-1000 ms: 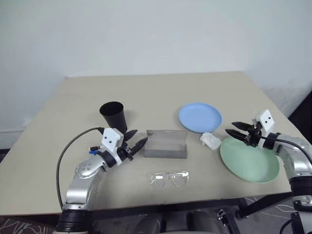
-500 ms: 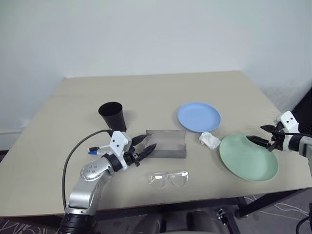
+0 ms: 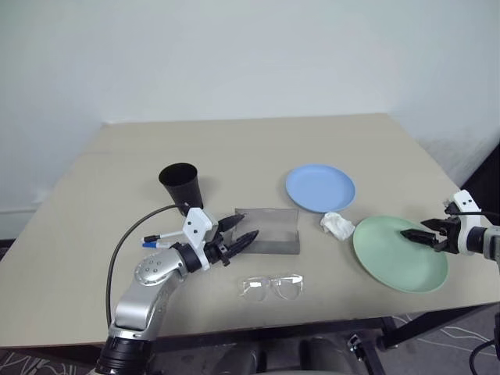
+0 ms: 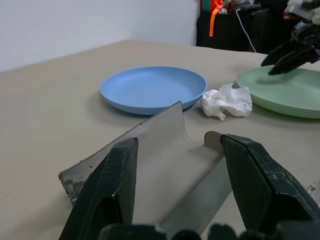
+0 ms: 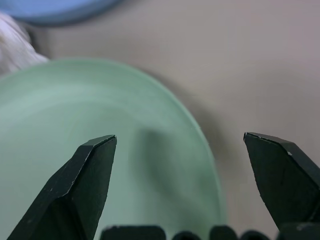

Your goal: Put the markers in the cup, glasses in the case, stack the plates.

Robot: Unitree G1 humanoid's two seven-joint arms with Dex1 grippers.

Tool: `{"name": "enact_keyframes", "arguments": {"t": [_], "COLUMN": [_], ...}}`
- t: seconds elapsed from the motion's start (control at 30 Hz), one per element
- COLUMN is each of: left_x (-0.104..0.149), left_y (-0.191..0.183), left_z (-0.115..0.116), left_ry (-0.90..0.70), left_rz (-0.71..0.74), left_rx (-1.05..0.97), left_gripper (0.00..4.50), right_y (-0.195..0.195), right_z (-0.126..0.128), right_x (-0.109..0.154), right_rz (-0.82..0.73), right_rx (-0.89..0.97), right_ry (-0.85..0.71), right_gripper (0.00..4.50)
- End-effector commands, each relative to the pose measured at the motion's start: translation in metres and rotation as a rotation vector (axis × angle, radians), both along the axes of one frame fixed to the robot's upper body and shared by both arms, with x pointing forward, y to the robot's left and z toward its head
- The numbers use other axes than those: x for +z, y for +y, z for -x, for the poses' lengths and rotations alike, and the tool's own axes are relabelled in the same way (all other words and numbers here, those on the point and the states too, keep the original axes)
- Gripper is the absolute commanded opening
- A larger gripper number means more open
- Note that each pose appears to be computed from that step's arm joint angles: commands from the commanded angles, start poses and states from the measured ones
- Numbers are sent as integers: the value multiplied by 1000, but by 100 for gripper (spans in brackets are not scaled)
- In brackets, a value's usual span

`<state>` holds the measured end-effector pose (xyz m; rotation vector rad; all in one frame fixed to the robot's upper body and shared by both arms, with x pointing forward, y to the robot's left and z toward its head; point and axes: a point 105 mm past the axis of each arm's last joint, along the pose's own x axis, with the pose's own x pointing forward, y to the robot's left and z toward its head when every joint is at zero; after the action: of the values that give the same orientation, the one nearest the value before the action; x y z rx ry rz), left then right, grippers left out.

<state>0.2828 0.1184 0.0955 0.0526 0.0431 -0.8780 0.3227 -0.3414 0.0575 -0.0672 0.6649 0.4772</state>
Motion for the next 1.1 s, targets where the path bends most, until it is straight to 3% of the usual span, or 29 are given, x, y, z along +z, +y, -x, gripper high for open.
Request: {"name": "enact_keyframes", "arguments": {"t": [0.03,0.13,0.33,0.57,0.67,0.83,0.87,1.1], "left_x": [9,8,7,6,5,5,5,5], "left_y": [-2,-1,-1,-1,-1,-1,0,1], "left_z": [-2,-2,-1,-2,-2,-2,-2,-2], "left_ry": [-37,-34,-28,-24,-23,-23,-23,-22], "left_rz": [-3,-7,-12,-16,-17,-20,-20,-24], "left_rx": [-16,-16,-17,-18,-19,-19,-18,-13], "left_gripper": [272,272,272,272,272,272,272,272], "right_y": [-4,-5,-5,-4,-2,2,3,10], "right_z": [-7,-5,-5,-5,-6,-7,-8,-12], "right_x": [14,10,9,7,4,3,3,-1], "right_rz": [12,3,-11,-18,-25,-42,-45,-71], "right_rx": [-5,-14,-21,-26,-23,-14,-13,-15], "right_ry": [-36,-18,-13,-2,8,16,17,26], "right_gripper": [441,441,252,252,189,18,4,4]}}
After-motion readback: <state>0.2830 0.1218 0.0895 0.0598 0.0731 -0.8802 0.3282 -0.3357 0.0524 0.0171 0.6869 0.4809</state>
